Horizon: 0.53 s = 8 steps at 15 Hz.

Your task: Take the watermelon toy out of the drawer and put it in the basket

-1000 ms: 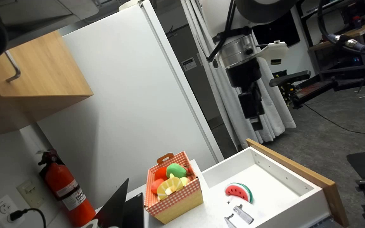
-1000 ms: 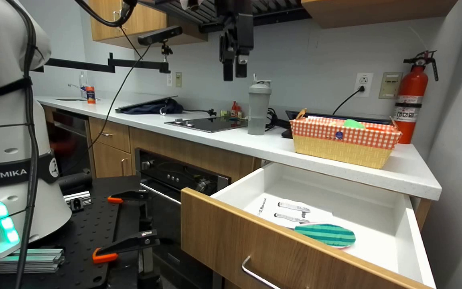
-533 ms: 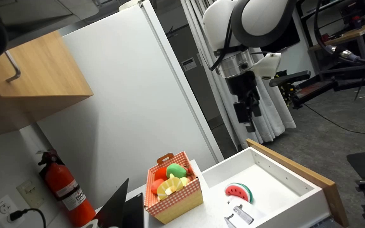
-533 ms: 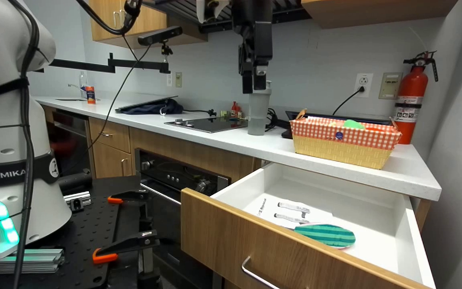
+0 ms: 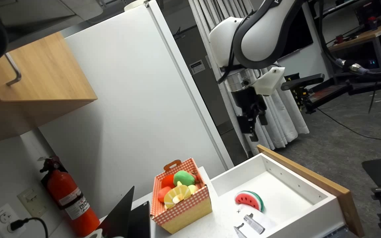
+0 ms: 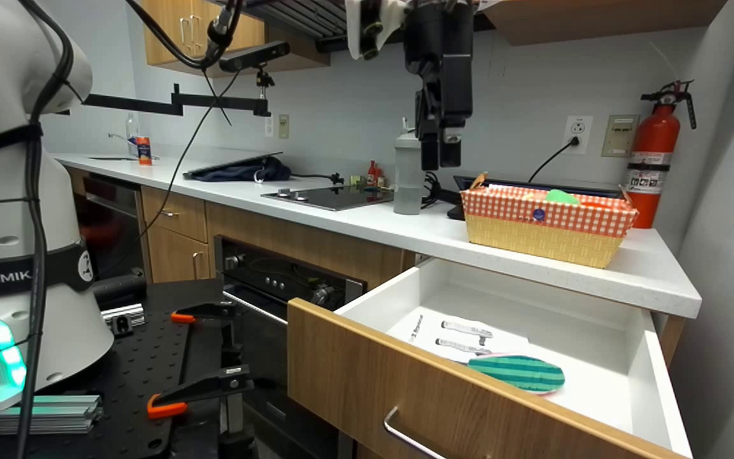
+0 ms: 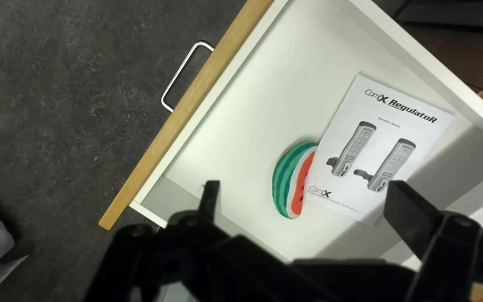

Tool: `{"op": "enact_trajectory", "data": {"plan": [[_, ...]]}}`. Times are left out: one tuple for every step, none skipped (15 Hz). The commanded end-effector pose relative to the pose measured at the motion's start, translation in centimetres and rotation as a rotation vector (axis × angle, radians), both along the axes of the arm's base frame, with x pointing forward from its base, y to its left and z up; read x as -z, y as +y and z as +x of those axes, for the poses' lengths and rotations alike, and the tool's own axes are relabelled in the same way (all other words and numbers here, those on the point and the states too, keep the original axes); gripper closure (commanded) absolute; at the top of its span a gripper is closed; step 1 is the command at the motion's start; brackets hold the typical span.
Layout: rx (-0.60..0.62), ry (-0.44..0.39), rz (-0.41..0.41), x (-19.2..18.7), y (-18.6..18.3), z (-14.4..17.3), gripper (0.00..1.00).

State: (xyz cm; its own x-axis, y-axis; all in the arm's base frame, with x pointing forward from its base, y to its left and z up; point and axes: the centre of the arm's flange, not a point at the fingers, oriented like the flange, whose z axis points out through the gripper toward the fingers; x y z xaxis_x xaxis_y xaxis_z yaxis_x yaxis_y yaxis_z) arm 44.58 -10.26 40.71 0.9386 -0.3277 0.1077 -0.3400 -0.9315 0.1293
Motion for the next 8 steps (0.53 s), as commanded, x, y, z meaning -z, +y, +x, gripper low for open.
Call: {"op": "enact_trajectory", "data": {"plan": [[0.056, -0.007, -0.029, 1.4, -1.6, 3.4, 0.00], [0.065, -0.010, -0.031, 1.8, -1.9, 4.0, 0.00], [0.077, -0.010, -0.034, 2.2, -2.2, 4.5, 0.00], [0.087, -0.011, -0.034, 2.8, -2.5, 5.0, 0.00], [0.098, -0.010, -0.035, 3.3, -2.8, 5.5, 0.00], [0.106, -0.011, -0.036, 3.8, -3.1, 6.0, 0.00], [0.115, -0.010, -0.039, 4.4, -3.3, 6.5, 0.00], [0.125, -0.008, -0.040, 5.0, -3.5, 6.9, 0.00]]}}
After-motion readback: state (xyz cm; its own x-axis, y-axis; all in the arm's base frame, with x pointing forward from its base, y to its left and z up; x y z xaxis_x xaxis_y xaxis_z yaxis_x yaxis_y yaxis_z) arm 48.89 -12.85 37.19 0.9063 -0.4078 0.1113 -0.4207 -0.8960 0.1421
